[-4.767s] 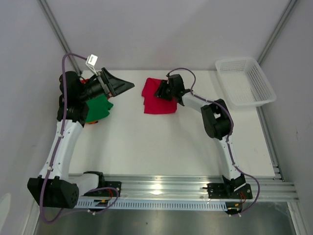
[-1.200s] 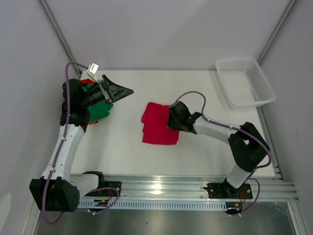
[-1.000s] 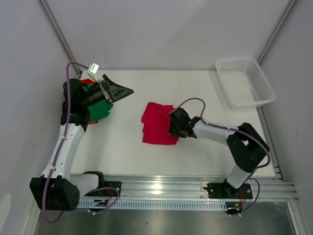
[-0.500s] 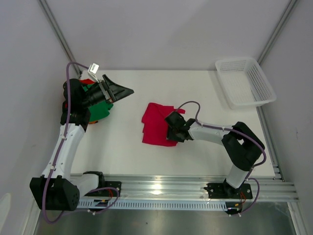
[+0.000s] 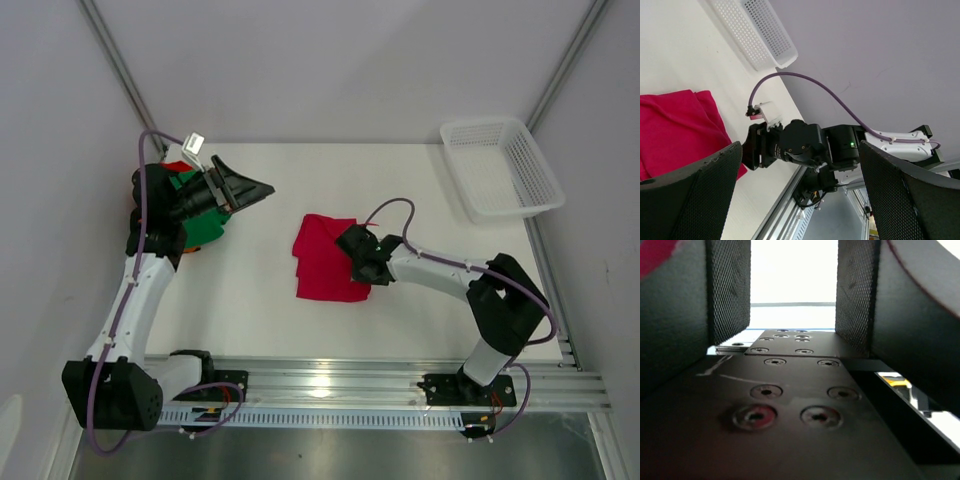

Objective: Fold and stack the t-shirts
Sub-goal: Put the neatly folded tshirt into the corner of the board with the left arm

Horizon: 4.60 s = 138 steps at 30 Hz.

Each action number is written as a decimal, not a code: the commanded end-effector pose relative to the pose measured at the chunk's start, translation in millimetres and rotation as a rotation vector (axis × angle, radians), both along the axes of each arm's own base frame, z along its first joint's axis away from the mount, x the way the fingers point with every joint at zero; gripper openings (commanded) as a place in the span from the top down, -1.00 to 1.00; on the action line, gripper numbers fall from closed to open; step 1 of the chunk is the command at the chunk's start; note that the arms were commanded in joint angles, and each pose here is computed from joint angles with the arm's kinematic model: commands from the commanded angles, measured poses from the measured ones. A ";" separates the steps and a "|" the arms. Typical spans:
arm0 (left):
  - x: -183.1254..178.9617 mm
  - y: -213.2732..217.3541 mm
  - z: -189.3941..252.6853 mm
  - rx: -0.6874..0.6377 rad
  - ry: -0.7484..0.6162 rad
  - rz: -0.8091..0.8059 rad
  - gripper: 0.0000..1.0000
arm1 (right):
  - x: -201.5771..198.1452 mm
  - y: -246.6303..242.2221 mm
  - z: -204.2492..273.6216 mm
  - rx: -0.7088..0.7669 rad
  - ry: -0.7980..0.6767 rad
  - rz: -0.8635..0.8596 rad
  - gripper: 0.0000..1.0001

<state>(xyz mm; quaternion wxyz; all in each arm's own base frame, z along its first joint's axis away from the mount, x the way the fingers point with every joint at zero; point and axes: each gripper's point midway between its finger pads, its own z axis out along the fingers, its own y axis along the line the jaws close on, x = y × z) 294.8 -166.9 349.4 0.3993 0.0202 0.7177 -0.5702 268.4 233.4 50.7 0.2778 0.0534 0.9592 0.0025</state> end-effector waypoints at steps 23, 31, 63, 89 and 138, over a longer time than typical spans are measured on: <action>5.0 9.9 -0.3 -0.014 -0.027 0.020 -0.99 | 20.3 61.2 22.8 0.226 -0.131 0.164 0.00; 6.3 12.2 -11.5 0.015 0.010 0.020 -0.99 | 10.1 65.9 -15.1 0.204 -0.017 0.165 0.00; 23.5 -4.5 -214.1 -0.230 0.540 -0.105 -0.99 | -18.0 68.9 56.8 0.516 -0.130 0.188 -0.40; 67.8 16.6 -275.5 0.472 0.588 0.006 -0.99 | -10.3 -5.2 79.6 0.547 -0.217 0.032 -0.37; 49.9 -84.0 -314.3 0.597 0.637 -0.162 -0.99 | 18.9 -51.0 114.6 0.610 -0.285 -0.067 -0.38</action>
